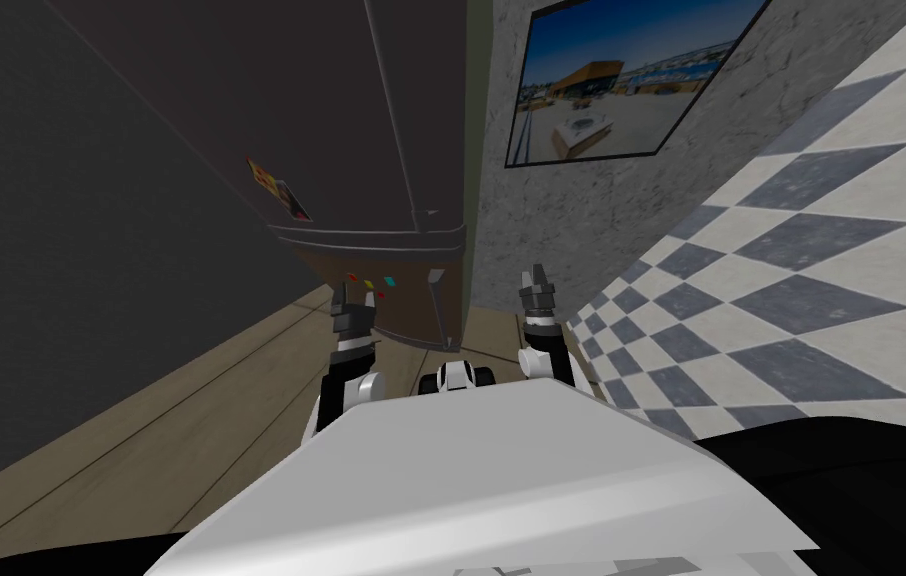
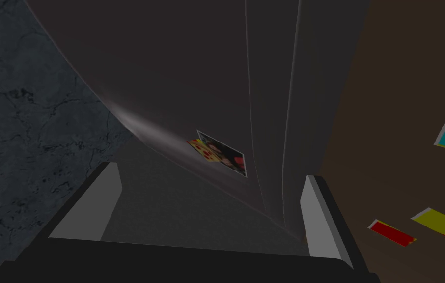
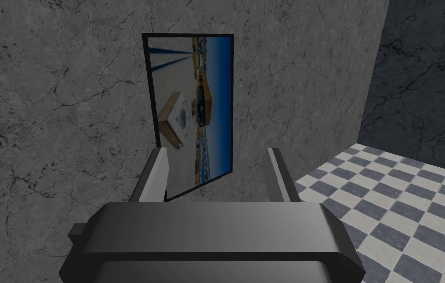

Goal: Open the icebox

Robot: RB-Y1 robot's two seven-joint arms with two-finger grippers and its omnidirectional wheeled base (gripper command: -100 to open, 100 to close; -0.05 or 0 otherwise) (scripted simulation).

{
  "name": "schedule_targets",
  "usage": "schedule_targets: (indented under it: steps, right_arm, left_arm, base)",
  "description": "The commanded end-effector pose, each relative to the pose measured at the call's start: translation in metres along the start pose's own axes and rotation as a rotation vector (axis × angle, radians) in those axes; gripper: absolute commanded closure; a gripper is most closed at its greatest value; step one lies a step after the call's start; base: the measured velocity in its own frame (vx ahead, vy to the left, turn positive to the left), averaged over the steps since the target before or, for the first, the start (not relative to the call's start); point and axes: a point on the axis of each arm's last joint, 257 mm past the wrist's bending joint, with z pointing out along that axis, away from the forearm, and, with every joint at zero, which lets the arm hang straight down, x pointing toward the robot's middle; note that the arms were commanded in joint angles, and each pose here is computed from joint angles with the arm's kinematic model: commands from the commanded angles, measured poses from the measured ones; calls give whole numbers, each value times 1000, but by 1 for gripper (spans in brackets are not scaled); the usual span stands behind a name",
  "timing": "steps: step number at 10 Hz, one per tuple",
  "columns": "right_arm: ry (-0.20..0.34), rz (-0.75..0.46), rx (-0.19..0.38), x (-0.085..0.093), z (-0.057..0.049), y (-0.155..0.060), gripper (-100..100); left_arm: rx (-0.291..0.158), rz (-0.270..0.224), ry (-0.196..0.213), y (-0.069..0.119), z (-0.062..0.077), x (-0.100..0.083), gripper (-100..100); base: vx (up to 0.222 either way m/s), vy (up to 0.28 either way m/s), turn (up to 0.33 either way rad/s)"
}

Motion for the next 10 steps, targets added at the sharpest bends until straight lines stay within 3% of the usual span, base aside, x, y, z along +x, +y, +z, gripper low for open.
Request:
schedule_targets:
  steps: [1,4,6,9,10]
  right_arm:
    - [0,0,0,0,0,0,0]
    - [0,0,0,0,0,0,0]
    - [0,0,0,0,0,0,0]
    - [0,0,0,0,0,0,0]
    - [0,0,0,0,0,0,0]
  left_arm:
    - [-25,4,47,12,11,4,-100]
    - [-48,-10,80,25,31,7,-100]
    - [-55,-18,87,29,39,7,-100]
    - [-89,-48,94,45,64,5,-100]
    - [-80,-50,97,41,67,7,-100]
  base:
    - [-29,-44,47]
    - [-37,-44,69]
    - [-33,-54,54]
    - [-35,-44,86]
    - [-37,-45,16]
